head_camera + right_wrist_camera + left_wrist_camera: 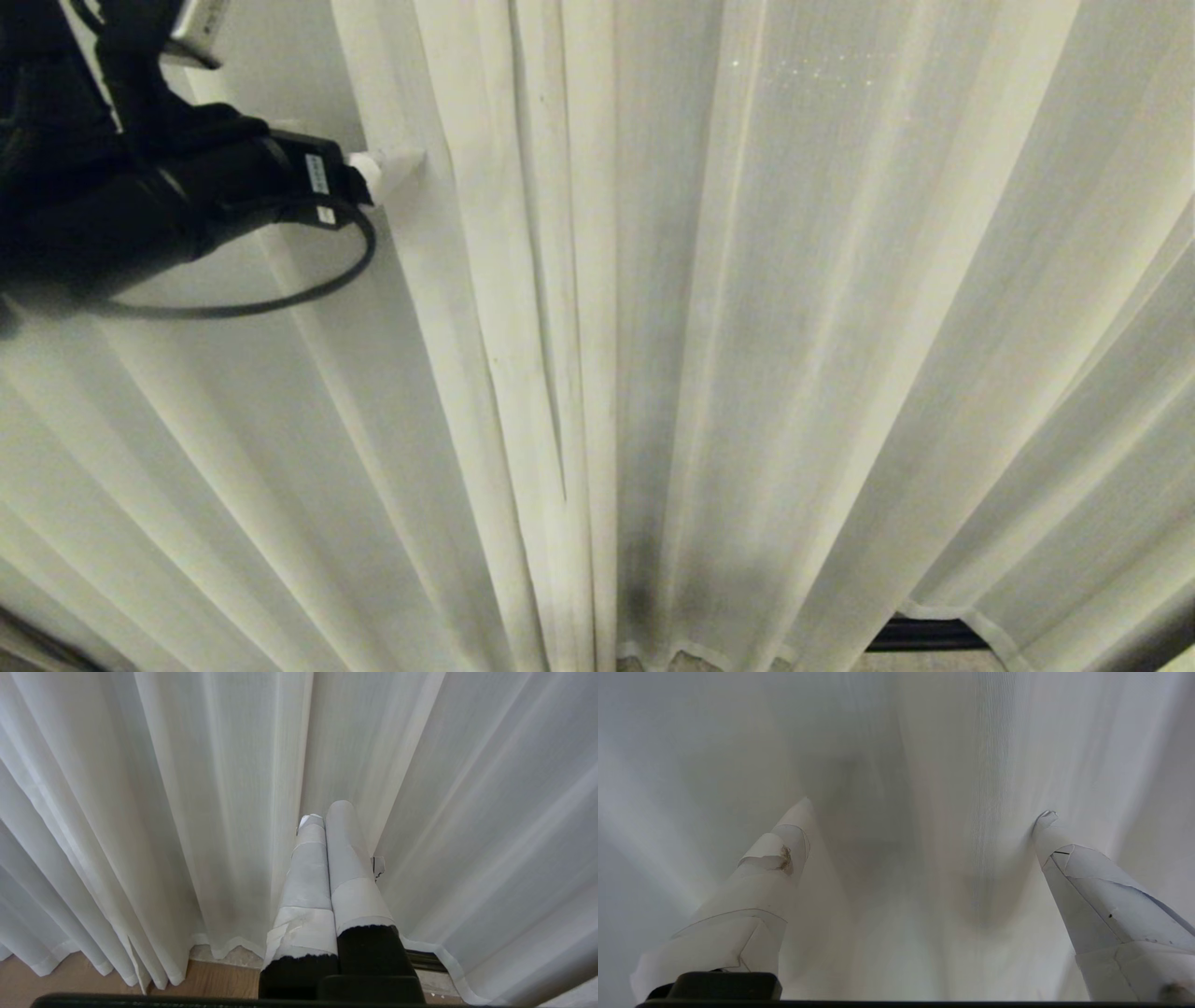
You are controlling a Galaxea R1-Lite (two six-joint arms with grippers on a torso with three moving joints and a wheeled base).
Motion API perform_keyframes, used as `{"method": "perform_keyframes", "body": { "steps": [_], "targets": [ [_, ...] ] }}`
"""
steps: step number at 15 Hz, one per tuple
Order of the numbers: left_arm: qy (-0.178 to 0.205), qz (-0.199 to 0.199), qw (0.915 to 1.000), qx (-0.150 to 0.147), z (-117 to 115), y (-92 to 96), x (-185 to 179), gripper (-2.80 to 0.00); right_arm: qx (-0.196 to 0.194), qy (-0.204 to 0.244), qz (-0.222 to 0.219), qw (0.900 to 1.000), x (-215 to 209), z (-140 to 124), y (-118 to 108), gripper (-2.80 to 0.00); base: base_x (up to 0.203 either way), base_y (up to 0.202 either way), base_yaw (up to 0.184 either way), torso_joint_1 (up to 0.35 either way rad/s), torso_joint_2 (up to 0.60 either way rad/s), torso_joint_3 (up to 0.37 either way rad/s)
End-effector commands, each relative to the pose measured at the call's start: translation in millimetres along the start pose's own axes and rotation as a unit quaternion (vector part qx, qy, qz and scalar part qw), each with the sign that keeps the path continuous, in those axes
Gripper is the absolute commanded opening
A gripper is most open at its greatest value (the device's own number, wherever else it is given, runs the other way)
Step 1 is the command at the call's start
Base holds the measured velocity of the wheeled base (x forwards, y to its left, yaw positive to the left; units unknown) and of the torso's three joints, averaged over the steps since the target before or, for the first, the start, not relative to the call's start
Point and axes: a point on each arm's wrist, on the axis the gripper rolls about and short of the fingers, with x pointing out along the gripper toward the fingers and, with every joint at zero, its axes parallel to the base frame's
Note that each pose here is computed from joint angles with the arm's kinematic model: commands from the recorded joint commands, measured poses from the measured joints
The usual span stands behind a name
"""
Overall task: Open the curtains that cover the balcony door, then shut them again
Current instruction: Pull the inner curtains open on both sides
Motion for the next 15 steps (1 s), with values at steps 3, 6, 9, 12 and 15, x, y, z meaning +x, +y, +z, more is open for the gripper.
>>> {"method": "perform_keyframes", "body": {
  "steps": [3, 6, 9, 12, 15],
  "targets": [
    [0.002, 0.006, 1.0000, 0.001, -5, -1.6, 45, 0.00, -0.001, 0.001, 0.001, 1.000, 0, 0, 0, -2.80, 0.000, 0.000, 0.000, 0.000, 0.00, 0.000],
    [-0.004, 0.010, 0.9999, 0.001, -5, -0.4, 64, 0.00, -0.001, 0.001, 0.001, 1.000, 0, 0, 0, -2.80, 0.000, 0.000, 0.000, 0.000, 0.00, 0.000],
    [-0.011, 0.022, 0.9996, 0.016, -4, 6.0, 79, 0.00, -0.001, 0.001, 0.001, 1.000, 0, 0, 0, -2.80, 0.000, 0.000, 0.000, 0.000, 0.00, 0.000],
    [-0.020, 0.030, 0.9991, 0.023, -1, 10.8, 87, 0.00, -0.001, 0.001, 0.001, 1.000, 0, 0, 0, -2.80, 0.000, 0.000, 0.000, 0.000, 0.00, 0.000],
    [-0.035, 0.022, 0.9990, 0.018, 7, 7.8, 88, 0.00, -0.001, 0.001, 0.001, 1.000, 0, 0, 0, -2.80, 0.000, 0.000, 0.000, 0.000, 0.00, 0.000]
  ]
}}
